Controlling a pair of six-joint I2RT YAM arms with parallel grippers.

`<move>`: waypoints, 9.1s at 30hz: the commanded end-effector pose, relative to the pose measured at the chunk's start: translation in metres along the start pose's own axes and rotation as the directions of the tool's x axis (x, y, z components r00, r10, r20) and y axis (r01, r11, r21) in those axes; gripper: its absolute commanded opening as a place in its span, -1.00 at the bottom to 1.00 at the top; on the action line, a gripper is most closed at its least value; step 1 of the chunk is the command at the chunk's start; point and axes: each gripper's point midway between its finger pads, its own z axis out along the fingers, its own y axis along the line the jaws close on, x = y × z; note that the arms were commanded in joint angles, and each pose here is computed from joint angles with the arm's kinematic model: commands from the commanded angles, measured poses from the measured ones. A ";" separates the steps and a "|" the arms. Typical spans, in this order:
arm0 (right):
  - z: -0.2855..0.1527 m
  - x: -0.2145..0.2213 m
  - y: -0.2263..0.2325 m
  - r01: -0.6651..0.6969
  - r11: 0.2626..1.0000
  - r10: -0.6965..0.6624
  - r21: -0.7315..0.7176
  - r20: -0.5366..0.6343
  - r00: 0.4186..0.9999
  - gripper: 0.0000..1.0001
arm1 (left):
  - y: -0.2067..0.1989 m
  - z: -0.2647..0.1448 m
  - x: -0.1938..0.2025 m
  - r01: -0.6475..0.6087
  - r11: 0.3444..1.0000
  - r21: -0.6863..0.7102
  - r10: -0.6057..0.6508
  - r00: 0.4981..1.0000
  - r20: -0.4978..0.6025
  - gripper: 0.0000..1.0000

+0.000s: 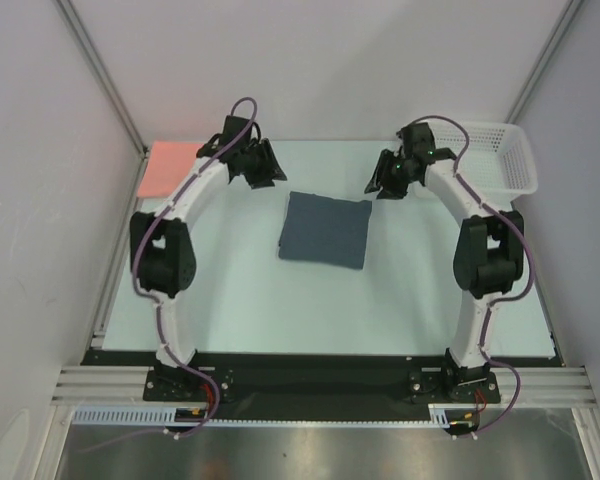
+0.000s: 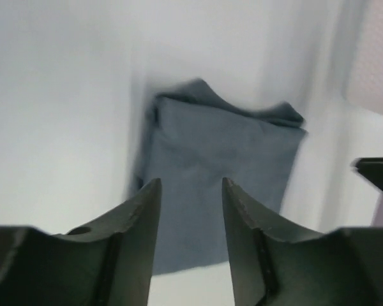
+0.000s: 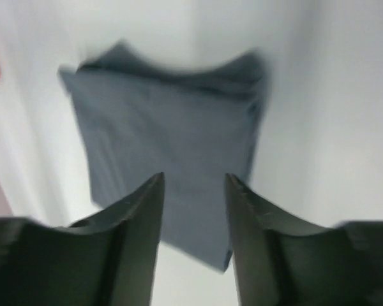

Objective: Fold and stack the t-shirts
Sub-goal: Fold the tshirt, then neatly place the folded tshirt to the corner

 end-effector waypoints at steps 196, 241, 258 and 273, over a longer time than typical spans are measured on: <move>-0.181 0.189 0.077 0.781 0.622 -0.747 -0.062 0.252 0.615 1.00 | 0.061 -0.040 -0.058 -0.350 0.896 -0.274 0.396 0.909 0.133 -0.99; -0.082 0.154 0.116 0.743 0.653 -0.739 -0.143 0.094 0.668 1.00 | 0.094 -0.125 -0.230 -0.609 0.358 -0.708 0.898 0.432 0.083 -0.99; -0.077 0.147 0.121 0.737 0.660 -0.732 -0.148 0.097 0.675 1.00 | 0.115 -0.157 -0.234 -0.596 0.305 -0.743 0.915 0.399 0.055 -0.99; -0.067 0.148 0.121 0.723 0.672 -0.722 -0.158 0.076 0.688 0.99 | 0.136 -0.129 -0.245 -0.610 0.296 -0.735 0.919 0.392 0.045 -0.99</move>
